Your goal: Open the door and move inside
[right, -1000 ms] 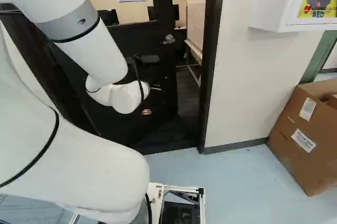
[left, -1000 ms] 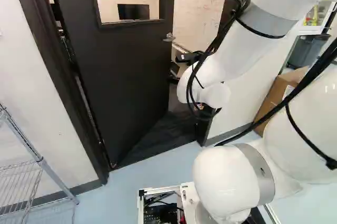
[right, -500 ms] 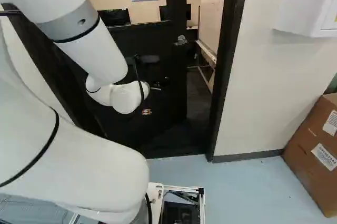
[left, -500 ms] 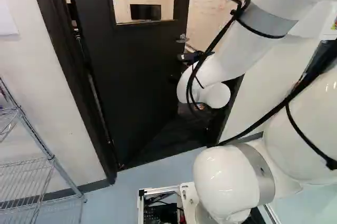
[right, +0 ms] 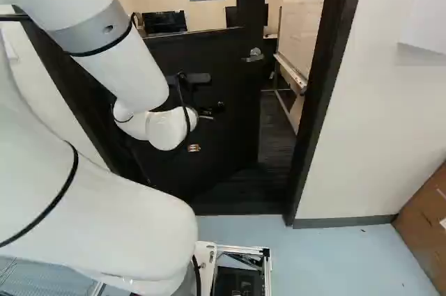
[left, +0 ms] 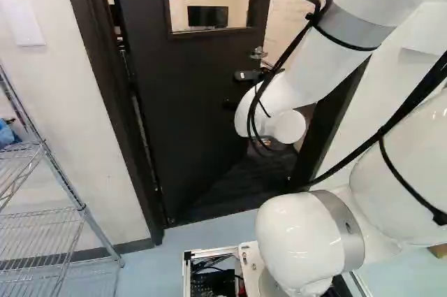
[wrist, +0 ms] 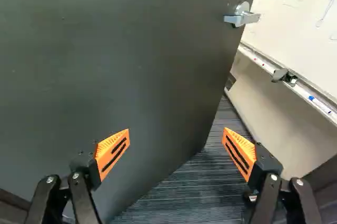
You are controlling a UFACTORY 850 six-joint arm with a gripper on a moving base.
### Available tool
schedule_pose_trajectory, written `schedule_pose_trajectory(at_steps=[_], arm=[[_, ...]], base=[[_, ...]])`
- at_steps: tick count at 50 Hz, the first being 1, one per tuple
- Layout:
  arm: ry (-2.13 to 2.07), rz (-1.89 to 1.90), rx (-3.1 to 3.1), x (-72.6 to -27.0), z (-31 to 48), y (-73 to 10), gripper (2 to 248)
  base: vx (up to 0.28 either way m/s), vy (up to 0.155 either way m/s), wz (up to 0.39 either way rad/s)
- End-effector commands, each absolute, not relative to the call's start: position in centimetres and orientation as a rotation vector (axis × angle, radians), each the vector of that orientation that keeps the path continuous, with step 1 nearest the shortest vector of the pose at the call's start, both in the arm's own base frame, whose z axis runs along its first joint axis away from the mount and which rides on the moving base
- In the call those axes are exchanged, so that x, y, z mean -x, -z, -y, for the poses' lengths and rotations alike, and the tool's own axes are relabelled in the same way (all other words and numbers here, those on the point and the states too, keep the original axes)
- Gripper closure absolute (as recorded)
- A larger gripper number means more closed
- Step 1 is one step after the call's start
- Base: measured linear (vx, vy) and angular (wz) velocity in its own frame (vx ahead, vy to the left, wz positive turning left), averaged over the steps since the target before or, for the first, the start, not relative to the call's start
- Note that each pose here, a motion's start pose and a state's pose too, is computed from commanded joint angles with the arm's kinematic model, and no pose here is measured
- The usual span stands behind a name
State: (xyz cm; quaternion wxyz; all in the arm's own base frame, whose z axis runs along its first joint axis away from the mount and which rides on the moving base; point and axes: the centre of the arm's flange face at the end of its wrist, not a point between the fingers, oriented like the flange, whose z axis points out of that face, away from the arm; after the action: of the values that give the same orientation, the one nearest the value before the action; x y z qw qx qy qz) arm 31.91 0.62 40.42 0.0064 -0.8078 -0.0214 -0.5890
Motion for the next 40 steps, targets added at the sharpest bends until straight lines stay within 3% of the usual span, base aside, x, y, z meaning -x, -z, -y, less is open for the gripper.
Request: schedule_pose_trajectory(at_steps=[14, 40], arm=[[1.843, 0.067, 2.527, -31.91, -0.62, -40.42, 3], [1.843, 0.067, 2.527, -31.91, -0.62, -40.42, 3]], base=[[0.093, 0.067, 0.134], [0.093, 0.043, 0.003]])
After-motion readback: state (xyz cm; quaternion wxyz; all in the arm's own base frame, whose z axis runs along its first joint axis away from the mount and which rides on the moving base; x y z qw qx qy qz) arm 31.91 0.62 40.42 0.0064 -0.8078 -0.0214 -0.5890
